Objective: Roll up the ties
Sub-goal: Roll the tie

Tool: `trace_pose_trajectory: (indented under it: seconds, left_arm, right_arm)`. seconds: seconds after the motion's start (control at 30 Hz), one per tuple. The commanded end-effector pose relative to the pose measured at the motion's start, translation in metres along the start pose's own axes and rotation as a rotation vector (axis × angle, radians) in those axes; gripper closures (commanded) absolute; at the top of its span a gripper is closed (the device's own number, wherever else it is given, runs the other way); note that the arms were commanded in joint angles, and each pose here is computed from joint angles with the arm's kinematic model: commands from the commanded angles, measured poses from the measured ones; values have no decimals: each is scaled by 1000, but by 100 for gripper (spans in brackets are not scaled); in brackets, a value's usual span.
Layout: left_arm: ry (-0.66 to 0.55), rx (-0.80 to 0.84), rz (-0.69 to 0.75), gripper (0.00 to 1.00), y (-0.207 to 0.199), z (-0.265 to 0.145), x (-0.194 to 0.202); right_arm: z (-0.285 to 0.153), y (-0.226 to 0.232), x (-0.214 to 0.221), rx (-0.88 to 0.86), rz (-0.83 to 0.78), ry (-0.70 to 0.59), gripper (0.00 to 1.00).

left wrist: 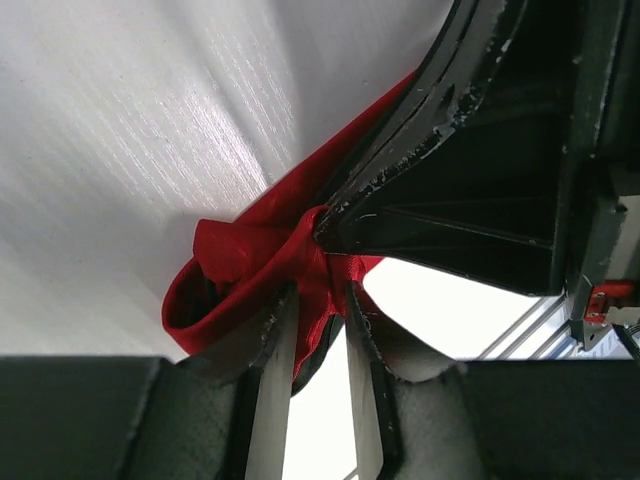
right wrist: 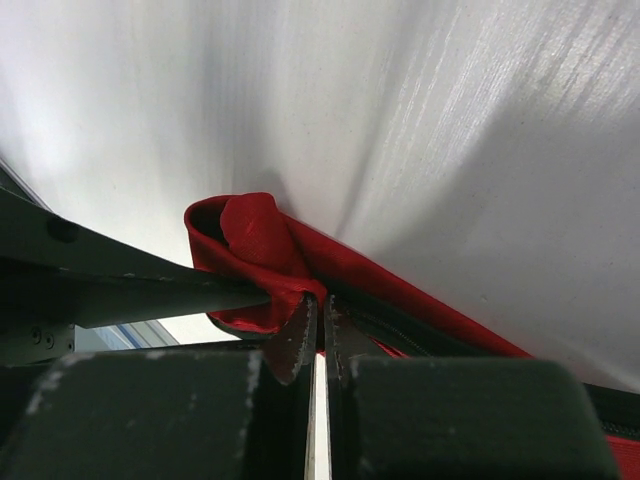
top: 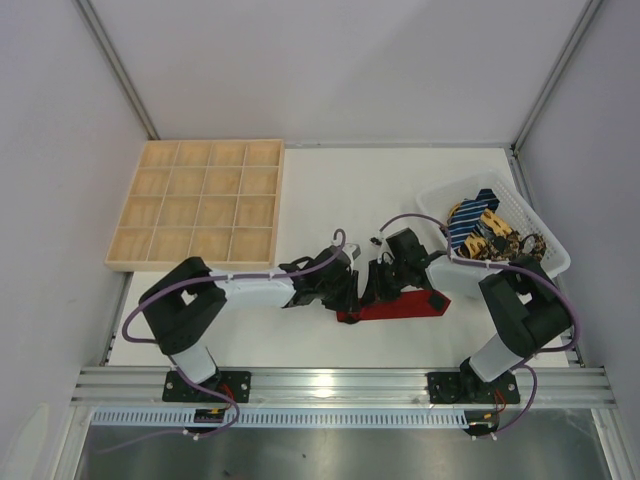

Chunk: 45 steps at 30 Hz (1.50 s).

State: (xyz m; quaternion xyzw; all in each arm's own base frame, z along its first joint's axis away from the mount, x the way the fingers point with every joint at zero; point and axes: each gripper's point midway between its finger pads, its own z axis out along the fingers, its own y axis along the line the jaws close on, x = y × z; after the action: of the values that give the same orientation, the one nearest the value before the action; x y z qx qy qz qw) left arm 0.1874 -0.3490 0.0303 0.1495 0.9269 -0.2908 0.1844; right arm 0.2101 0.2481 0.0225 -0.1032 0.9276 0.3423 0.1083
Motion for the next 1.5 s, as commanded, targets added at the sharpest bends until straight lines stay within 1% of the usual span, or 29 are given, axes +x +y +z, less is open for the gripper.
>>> trace_pose_trajectory:
  seconds: [0.0, 0.13, 0.17, 0.23, 0.27, 0.37, 0.43, 0.47, 0.53, 0.63, 0.7, 0.77, 0.8, 0.83, 0.87, 0.97, 1.2, 1.3, 1.43, 1.47]
  left_arm:
    - [22, -85, -11, 69, 22, 11, 6]
    - [31, -93, -21, 71, 26, 15, 9]
    - [33, -93, -23, 72, 26, 16, 10]
    - [38, -89, -23, 72, 27, 17, 11]
    - [37, -89, -26, 73, 26, 18, 11]
    - [41, -79, -30, 73, 25, 19, 11]
    - [37, -75, -30, 73, 24, 18, 10]
    - [36, -75, -31, 73, 24, 18, 9]
    - [33, -74, -32, 73, 23, 17, 8]
    - [28, -71, -31, 73, 21, 15, 6]
    - [20, -66, -36, 73, 20, 13, 3]
    - [17, -62, -37, 73, 18, 12, 1]
    - [15, -60, -36, 73, 17, 11, 0]
    - [15, -60, -34, 73, 17, 11, 0]
    - [14, -61, -36, 72, 17, 10, 0]
    - [11, -60, -34, 73, 16, 9, -1]
    - [5, -58, -39, 73, 16, 6, -1]
    - [3, -56, -39, 73, 15, 5, -2]
    - [0, -54, -38, 73, 14, 4, -3]
    - [-4, -52, -38, 73, 14, 4, -4]
  right_arm:
    - [-4, 2, -8, 7, -24, -9, 96]
    - [-10, 6, -15, 20, -23, -23, 90]
    - [-13, 5, -22, 46, -27, -44, 85]
    - [-21, 4, -26, 82, -18, -63, 80]
    - [-25, 1, -32, 116, -17, -91, 73]
    - [-39, -4, -47, 193, -11, -153, 61]
    - [-47, -9, -56, 244, 3, -186, 55]
    - [-51, -15, -61, 279, 9, -206, 50]
    - [-53, -17, -64, 288, 14, -210, 45]
    - [-48, -12, -58, 244, -2, -180, 45]
    - [-44, -2, -52, 167, -14, -162, 45]
    - [-41, 0, -37, 123, -10, -134, 46]
    - [-40, 3, -37, 94, -22, -144, 46]
    - [-37, 4, -22, 58, -16, -113, 47]
    - [-38, 9, -25, 28, -30, -142, 48]
    - [-37, 6, -13, 9, -18, -143, 51]
    - [-30, 14, -19, -65, -16, -192, 59]
    - [-27, 13, -21, -63, 1, -189, 62]
    - [-18, 8, -19, -57, 15, -152, 67]
    - [-17, 11, -25, -73, 3, -174, 68]
